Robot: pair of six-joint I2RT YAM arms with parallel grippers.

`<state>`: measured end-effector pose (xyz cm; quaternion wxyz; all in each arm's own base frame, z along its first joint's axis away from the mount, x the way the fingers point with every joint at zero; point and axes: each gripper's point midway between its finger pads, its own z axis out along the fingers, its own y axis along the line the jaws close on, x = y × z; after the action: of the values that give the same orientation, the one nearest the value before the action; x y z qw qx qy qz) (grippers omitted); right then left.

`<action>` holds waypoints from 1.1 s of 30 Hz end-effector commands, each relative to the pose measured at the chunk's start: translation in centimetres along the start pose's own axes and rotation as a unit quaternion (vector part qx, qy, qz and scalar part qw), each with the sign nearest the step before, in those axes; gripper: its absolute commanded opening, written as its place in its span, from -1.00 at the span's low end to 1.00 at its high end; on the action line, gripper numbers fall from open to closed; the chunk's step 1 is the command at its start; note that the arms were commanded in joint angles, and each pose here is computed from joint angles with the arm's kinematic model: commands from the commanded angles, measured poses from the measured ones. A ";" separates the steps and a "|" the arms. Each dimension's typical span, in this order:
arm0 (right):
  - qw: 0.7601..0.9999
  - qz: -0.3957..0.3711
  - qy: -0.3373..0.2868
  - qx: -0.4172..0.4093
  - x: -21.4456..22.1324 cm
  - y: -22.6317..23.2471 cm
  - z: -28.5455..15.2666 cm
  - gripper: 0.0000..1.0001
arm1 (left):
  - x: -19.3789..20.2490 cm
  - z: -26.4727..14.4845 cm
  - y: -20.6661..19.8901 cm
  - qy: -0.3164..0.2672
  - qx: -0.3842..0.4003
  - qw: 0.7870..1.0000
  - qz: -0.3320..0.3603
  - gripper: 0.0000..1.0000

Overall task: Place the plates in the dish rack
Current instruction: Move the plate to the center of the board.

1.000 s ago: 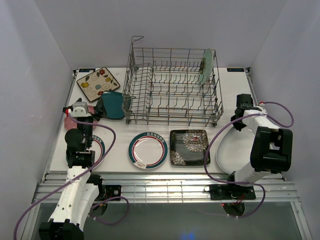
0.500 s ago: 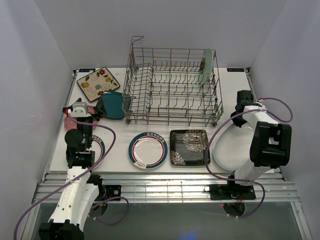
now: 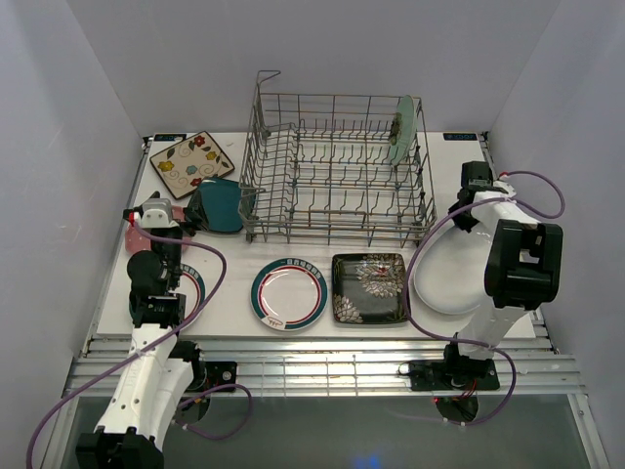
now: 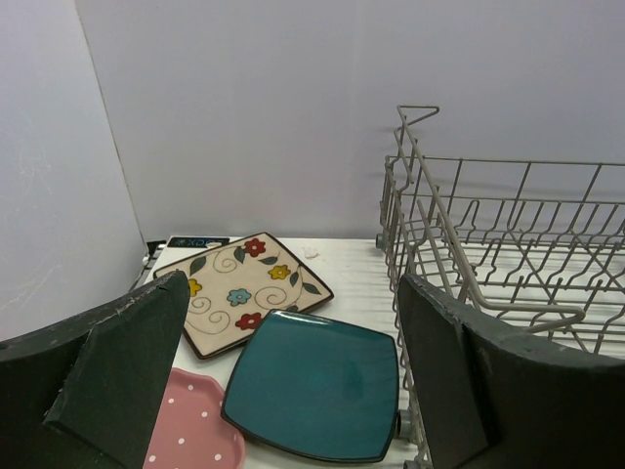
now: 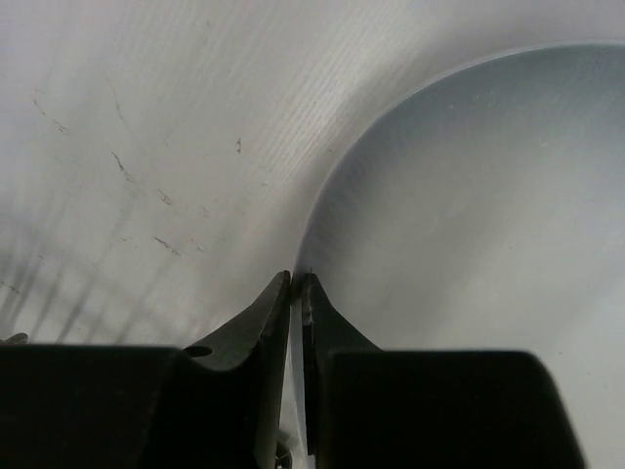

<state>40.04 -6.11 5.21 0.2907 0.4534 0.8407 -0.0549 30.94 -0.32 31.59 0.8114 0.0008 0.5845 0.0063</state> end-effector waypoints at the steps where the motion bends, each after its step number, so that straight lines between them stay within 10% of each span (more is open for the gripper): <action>1: 0.997 0.012 -0.049 -0.051 -4.0 3.9 -0.6 -0.84 | -0.3 0.1 -0.1 -0.002 0.003 1.000 0.002 0.96; 21: 0.989 0.007 -0.090 -0.115 -8.1 7.8 -3.2 -0.81 | -0.6 0.0 -0.2 -0.005 0.007 1.000 0.003 0.96; 33: 0.989 0.027 -0.114 -0.091 -4.3 0.0 -7.4 -0.12 | -0.6 0.0 -0.3 -0.006 0.009 1.000 0.003 0.96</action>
<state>39.99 -6.16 14.25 0.4267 0.4270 0.7972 -0.0039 30.95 -0.40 31.58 0.8113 0.0033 0.5846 0.0059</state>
